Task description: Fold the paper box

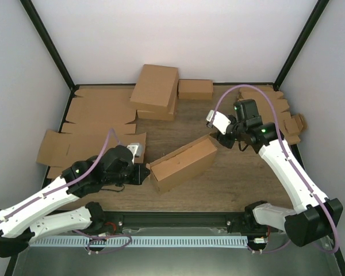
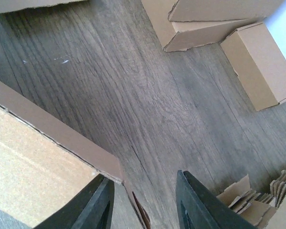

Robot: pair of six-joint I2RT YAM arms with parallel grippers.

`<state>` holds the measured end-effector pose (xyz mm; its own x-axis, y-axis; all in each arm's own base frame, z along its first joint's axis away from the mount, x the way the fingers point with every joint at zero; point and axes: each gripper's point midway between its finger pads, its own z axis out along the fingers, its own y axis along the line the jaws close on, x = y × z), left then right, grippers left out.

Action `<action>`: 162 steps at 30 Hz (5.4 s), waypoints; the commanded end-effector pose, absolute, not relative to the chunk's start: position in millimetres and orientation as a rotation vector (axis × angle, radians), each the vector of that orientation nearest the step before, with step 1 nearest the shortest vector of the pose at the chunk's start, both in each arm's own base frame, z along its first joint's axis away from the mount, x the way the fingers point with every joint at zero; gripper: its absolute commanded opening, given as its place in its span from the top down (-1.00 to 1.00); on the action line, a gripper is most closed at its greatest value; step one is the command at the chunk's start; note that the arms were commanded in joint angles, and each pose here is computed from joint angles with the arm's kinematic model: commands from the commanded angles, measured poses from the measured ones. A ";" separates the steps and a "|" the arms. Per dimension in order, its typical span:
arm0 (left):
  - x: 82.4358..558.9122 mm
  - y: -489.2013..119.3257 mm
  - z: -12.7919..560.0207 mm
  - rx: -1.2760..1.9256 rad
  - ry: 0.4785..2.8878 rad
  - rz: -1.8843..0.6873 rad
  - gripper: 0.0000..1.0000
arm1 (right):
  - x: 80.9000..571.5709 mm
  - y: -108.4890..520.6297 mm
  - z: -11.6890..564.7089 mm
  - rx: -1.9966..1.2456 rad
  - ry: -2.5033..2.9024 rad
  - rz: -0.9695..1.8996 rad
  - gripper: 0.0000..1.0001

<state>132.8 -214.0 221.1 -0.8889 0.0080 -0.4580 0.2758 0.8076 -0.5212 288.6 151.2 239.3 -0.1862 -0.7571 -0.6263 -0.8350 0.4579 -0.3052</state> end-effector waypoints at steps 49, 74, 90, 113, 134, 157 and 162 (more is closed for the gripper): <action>253.4 -186.1 255.3 0.139 2.414 -0.551 -0.52 | 323.0 175.6 234.4 -0.572 2.510 0.312 0.66; 248.3 -193.5 193.3 0.157 2.495 -0.608 -0.62 | 310.7 194.4 227.4 -0.524 2.585 0.429 0.61; 283.9 -209.4 190.1 0.180 2.448 -0.730 -0.04 | 293.4 185.9 231.4 -0.457 2.597 0.448 0.68; 308.6 -220.6 182.8 0.212 2.466 -0.752 -0.02 | 289.6 156.7 229.1 -0.313 2.602 0.293 0.47; 307.5 -214.9 183.4 0.184 2.468 -0.727 -0.02 | 278.3 156.6 219.5 -0.206 2.625 0.362 0.99; 299.4 -214.8 186.9 0.078 2.425 -0.816 -0.02 | 259.5 164.1 194.7 -0.052 2.697 0.436 0.99; 297.6 -214.1 187.5 0.070 2.418 -0.820 -0.03 | 251.4 162.6 179.0 -0.056 2.728 0.391 0.99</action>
<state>301.5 -210.6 183.5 -0.8350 -0.1195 -0.5371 0.2170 0.8255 -0.5210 281.5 158.6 213.8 -0.8590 0.0473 -0.5097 -0.1090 0.9560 0.2724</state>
